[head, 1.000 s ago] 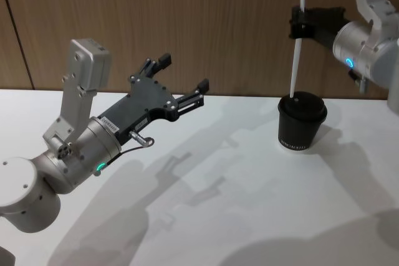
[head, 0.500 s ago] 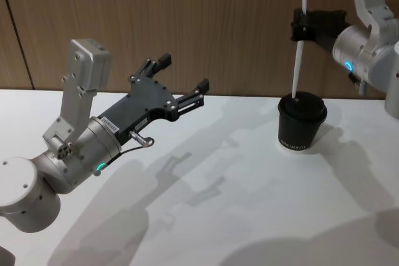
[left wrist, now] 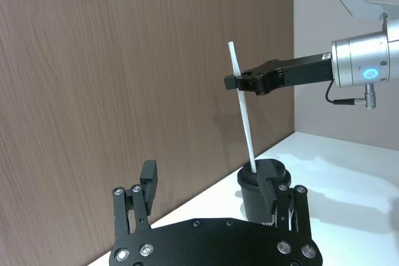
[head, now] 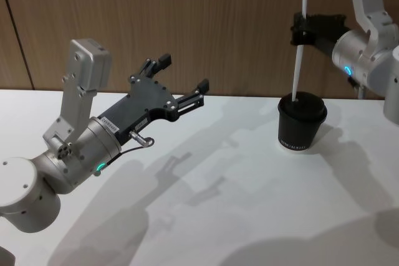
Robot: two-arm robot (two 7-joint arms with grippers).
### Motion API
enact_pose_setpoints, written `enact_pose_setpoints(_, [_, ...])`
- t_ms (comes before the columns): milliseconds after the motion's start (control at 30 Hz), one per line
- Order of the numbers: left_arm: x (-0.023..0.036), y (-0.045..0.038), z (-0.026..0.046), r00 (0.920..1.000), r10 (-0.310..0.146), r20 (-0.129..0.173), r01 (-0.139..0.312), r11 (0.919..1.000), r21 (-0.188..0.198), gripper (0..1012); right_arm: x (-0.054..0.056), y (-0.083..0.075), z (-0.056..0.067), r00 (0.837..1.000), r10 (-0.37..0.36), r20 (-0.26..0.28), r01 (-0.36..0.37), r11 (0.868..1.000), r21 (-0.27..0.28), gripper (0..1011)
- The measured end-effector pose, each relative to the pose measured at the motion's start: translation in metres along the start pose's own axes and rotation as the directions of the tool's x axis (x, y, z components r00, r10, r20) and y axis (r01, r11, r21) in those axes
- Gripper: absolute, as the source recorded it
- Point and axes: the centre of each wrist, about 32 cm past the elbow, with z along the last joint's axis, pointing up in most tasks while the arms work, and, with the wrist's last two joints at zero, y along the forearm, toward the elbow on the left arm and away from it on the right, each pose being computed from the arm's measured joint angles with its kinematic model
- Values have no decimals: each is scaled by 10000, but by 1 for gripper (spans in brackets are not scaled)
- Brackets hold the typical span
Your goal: Pick up the straw with one hand, pass it to the other hand, and insert it into the cup.
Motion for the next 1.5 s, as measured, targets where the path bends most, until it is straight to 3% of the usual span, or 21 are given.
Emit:
enact_pose_setpoints(800, [0,0,0,10000,1,0,-1,10000,0,1000,-13,2,-66,9999,-36,129,34,9999,154,6])
enact_pose_setpoints(1500, [0,0,0,10000,1,0,-1,10000,-1,1000,-10,-17,3,9999,-53,103,50,9994,357,6])
